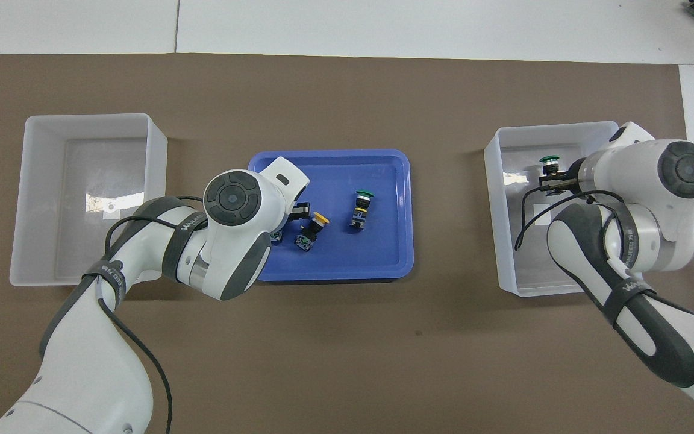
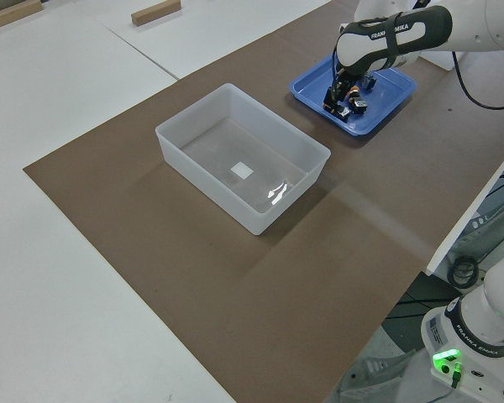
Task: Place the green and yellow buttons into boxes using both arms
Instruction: 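Carry the green button into the right box while the left gripper grasps a yellow button, then release the green button in the box while the left gripper lifts the yellow button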
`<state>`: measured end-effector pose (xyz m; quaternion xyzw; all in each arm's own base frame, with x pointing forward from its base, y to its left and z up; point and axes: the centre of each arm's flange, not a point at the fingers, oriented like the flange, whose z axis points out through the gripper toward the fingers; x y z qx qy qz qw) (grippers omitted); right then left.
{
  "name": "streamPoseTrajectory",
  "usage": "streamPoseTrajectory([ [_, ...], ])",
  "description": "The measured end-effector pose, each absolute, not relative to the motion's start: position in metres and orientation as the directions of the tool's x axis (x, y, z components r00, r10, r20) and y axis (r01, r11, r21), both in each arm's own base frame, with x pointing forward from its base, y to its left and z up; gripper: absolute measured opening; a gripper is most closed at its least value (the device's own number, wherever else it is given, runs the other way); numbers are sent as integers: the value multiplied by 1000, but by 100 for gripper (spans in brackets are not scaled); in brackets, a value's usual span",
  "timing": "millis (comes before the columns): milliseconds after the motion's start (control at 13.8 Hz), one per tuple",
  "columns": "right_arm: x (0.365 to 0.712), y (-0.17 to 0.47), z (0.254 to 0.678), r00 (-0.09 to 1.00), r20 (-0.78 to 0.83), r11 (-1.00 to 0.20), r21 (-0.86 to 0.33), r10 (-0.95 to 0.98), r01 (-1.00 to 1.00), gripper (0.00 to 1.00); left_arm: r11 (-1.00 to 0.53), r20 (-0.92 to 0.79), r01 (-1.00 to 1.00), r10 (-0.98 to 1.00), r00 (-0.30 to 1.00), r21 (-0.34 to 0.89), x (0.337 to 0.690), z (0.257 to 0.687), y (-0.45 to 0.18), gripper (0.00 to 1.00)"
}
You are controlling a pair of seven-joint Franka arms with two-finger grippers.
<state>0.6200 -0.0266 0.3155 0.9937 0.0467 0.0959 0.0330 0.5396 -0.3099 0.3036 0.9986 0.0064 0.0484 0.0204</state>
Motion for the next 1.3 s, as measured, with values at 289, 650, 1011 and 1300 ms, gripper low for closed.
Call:
streamPoseTrajectory([
  [289, 623, -27, 313, 977, 190, -994, 74, 99, 86, 37, -999, 99, 11, 15, 995, 43, 540, 304, -310, 34],
  [650, 630, -19, 350, 967, 237, -994, 74, 91, 76, 89, -999, 114, 11, 17, 993, 52, 543, 309, -311, 34],
  [1011, 611, 25, 424, 971, 231, -997, 54, 62, 51, 100, -999, 112, 22, 27, 993, 48, 563, 345, -315, 34],
  [1300, 601, 90, 448, 972, 236, -1000, 17, -1, -6, 100, -995, 94, 89, 92, 991, 33, 599, 400, -283, 34],
])
